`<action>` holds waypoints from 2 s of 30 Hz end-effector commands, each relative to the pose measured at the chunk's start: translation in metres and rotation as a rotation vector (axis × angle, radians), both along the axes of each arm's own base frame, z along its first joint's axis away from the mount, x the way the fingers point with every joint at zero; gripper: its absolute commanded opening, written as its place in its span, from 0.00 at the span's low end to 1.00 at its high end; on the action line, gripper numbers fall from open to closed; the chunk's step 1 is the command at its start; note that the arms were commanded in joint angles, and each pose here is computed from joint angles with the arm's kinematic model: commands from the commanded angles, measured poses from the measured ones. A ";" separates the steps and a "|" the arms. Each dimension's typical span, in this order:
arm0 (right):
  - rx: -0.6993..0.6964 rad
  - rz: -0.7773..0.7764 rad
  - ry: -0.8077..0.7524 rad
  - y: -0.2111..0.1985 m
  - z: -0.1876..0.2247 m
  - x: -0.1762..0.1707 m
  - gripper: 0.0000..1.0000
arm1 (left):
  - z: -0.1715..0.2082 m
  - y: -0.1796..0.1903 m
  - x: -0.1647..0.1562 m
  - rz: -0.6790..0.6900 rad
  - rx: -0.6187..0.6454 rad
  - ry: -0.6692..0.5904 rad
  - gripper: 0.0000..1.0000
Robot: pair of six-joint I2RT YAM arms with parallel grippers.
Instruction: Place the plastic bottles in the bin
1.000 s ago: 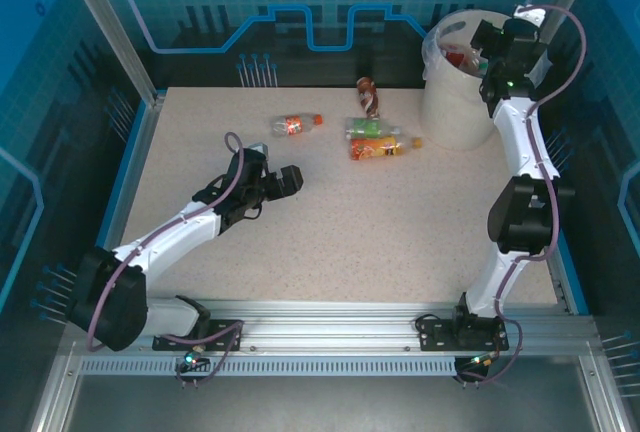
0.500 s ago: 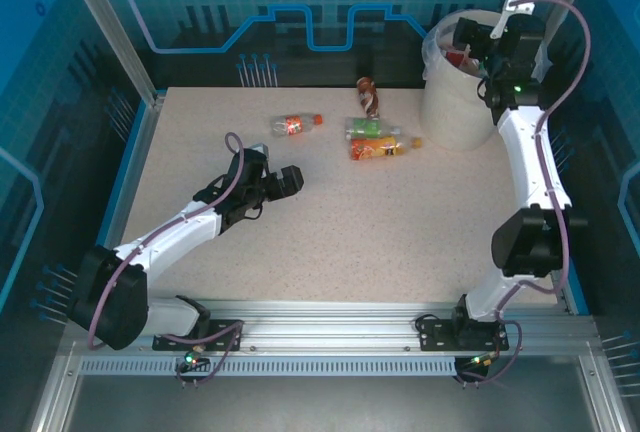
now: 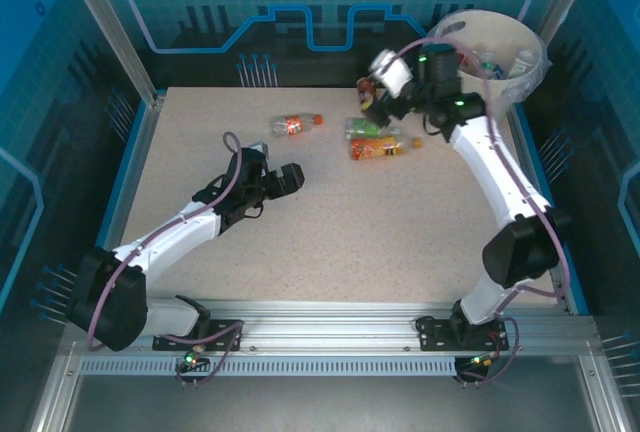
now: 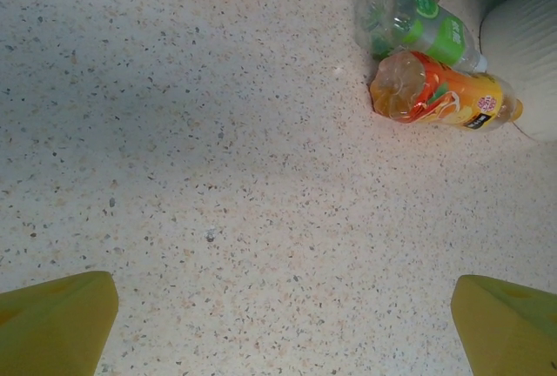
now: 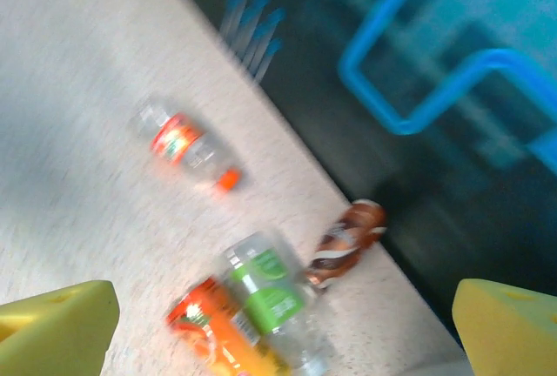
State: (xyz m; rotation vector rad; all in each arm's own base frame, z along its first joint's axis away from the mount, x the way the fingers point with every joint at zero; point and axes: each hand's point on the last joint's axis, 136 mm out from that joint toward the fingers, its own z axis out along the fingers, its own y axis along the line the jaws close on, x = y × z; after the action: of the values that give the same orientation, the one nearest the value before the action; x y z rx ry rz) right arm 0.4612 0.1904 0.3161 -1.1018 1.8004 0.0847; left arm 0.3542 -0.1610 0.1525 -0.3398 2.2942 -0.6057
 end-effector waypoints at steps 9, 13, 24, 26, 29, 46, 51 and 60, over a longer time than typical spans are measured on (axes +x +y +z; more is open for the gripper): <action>-0.741 0.297 0.189 0.019 -0.180 0.003 1.00 | 0.015 0.014 -0.004 0.047 -0.007 -0.048 0.99; -0.869 0.331 0.176 0.015 -0.211 0.018 1.00 | 0.015 0.019 -0.007 0.056 0.002 -0.050 0.99; -0.936 0.343 0.135 0.024 -0.259 0.051 0.99 | 0.013 0.026 -0.010 0.064 0.019 -0.047 0.99; -0.932 0.350 0.145 0.026 -0.264 0.050 0.98 | 0.013 0.026 -0.011 0.063 0.020 -0.048 0.99; -0.935 0.375 0.180 0.025 -0.272 0.042 0.96 | 0.012 0.026 -0.010 0.063 0.026 -0.047 0.99; -0.860 0.410 0.315 0.028 -0.286 0.013 0.81 | 0.009 0.026 -0.008 0.063 0.026 -0.039 0.99; -0.860 0.388 0.283 0.028 -0.280 0.018 0.71 | 0.008 0.025 -0.008 0.064 0.026 -0.037 0.99; -0.778 0.360 0.186 0.034 -0.245 0.016 0.56 | 0.007 0.025 -0.008 0.063 0.023 -0.036 0.99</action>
State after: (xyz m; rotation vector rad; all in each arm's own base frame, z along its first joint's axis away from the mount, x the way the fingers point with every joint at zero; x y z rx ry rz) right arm 0.4782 0.2098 0.0403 -2.0884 1.8814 -0.3624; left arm 0.3467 -0.1434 0.1657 -0.3709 2.2372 -0.5808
